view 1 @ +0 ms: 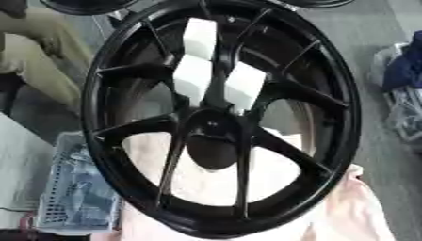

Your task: Pull the pin out of the wheel hub.

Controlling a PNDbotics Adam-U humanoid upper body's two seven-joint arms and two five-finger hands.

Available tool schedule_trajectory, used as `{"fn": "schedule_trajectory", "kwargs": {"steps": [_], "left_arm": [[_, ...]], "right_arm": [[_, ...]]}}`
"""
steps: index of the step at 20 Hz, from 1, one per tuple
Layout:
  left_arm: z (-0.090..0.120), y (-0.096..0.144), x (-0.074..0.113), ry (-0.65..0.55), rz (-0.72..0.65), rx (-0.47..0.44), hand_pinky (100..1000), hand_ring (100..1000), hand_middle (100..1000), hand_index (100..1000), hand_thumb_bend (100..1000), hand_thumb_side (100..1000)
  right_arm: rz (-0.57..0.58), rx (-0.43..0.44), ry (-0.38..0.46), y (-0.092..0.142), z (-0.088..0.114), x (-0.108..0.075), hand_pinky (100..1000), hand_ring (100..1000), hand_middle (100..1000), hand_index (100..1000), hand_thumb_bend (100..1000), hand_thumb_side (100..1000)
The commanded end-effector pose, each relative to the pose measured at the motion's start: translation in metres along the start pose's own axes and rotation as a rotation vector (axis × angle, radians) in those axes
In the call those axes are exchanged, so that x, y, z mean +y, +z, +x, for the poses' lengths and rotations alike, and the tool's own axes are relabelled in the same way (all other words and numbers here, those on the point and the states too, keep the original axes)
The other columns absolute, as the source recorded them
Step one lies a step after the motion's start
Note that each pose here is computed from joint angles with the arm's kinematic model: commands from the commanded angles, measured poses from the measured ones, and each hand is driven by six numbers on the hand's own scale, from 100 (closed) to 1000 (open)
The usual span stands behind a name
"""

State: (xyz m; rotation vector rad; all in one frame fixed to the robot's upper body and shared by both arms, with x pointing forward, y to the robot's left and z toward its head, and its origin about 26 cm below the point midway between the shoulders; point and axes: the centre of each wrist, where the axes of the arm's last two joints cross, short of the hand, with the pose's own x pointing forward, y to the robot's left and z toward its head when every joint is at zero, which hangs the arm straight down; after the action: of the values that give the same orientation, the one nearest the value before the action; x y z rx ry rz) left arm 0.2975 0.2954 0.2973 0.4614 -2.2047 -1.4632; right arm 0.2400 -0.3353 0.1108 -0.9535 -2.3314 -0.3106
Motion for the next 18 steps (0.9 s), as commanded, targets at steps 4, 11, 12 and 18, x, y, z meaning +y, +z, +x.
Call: {"fn": "schedule_trajectory", "kwargs": {"steps": [4,11,12,18], "left_arm": [[0.016,-0.013,0.028,-0.151,-0.188,-0.021,814,713,705,782,100,559],[0.037,-0.04,0.047,-0.192,-0.297,-0.028,824,737,718,793,100,552],[0.04,-0.044,0.05,-0.192,-0.301,-0.031,824,737,718,793,100,553],[0.056,-0.061,0.058,-0.182,-0.373,-0.014,836,757,740,810,100,593]], "right_arm": [[0.015,-0.02,-0.005,-0.006,0.002,-0.002,600,757,679,797,100,280],[0.027,-0.009,-0.007,-0.003,0.002,-0.001,598,756,679,797,100,290],[0.028,-0.007,-0.007,-0.003,0.002,-0.001,598,756,679,797,100,291],[0.033,0.002,-0.006,-0.001,0.002,-0.001,596,756,679,797,100,296]]}}
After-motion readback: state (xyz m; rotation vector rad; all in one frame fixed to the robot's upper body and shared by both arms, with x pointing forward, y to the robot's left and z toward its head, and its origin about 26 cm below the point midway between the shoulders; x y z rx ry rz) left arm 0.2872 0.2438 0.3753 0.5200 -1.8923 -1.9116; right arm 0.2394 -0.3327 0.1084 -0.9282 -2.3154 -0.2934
